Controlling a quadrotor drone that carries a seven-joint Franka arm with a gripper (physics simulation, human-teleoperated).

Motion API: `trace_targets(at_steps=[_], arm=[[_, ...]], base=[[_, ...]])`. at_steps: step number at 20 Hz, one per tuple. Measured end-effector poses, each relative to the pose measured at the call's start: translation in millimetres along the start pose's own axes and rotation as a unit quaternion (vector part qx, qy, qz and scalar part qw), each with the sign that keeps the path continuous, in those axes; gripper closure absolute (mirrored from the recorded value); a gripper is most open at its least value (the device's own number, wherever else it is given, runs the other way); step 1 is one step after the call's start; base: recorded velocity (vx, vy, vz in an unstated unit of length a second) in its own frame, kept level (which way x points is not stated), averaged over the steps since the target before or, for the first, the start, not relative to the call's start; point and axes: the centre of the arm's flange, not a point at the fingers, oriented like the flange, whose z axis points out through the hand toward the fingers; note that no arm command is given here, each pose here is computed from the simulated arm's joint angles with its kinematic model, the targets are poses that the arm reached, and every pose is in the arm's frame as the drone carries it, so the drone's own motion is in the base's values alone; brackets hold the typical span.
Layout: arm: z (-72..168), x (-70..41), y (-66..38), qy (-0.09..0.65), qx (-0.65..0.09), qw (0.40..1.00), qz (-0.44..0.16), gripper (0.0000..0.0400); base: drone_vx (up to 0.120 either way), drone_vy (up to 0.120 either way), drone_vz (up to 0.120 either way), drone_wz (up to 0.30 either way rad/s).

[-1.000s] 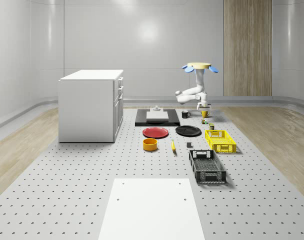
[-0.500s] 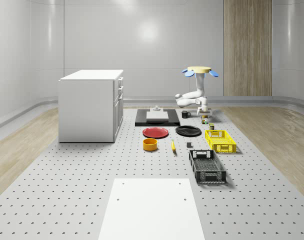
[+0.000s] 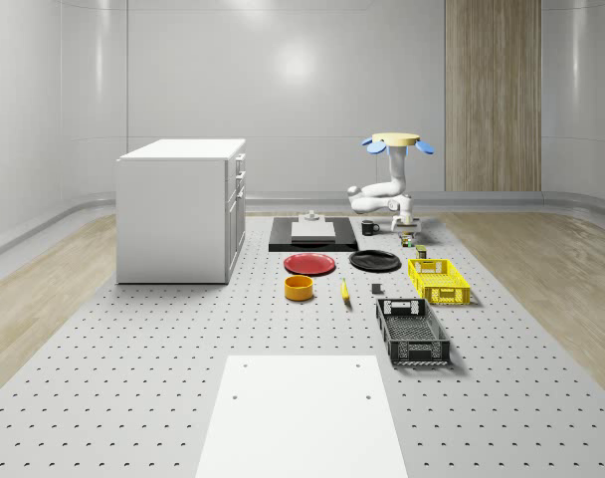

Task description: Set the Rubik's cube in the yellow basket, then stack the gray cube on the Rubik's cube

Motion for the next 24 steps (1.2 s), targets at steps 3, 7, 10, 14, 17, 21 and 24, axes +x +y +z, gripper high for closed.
trace_targets(at_steps=[3,7,10,14,17,21,24], arm=[[5.3,0.0,0.0,0.0,0.0,1.0,0.0,0.0],[9.5,0.0,0.0,0.0,0.0,1.0,0.0,0.0],[14.2,0.1,0.0,0.0,0.0,1.0,0.0,0.0],[17.2,2.5,-2.4,0.0,0.0,1.0,0.0,0.0],[18.2,3.4,-3.3,0.0,0.0,1.0,0.0,0.0],[18.8,4.0,-3.8,0.0,0.0,1.0,0.0,0.0],[19.0,4.8,-3.4,0.0,0.0,1.0,0.0,0.0]], base=[[0.0,0.0,0.0,0.0],[0.0,0.0,0.0,0.0],[0.0,0.0,0.0,0.0],[0.0,0.0,0.0,0.0],[0.0,0.0,0.0,0.0],[0.0,0.0,0.0,0.0],[0.0,0.0,0.0,0.0]])
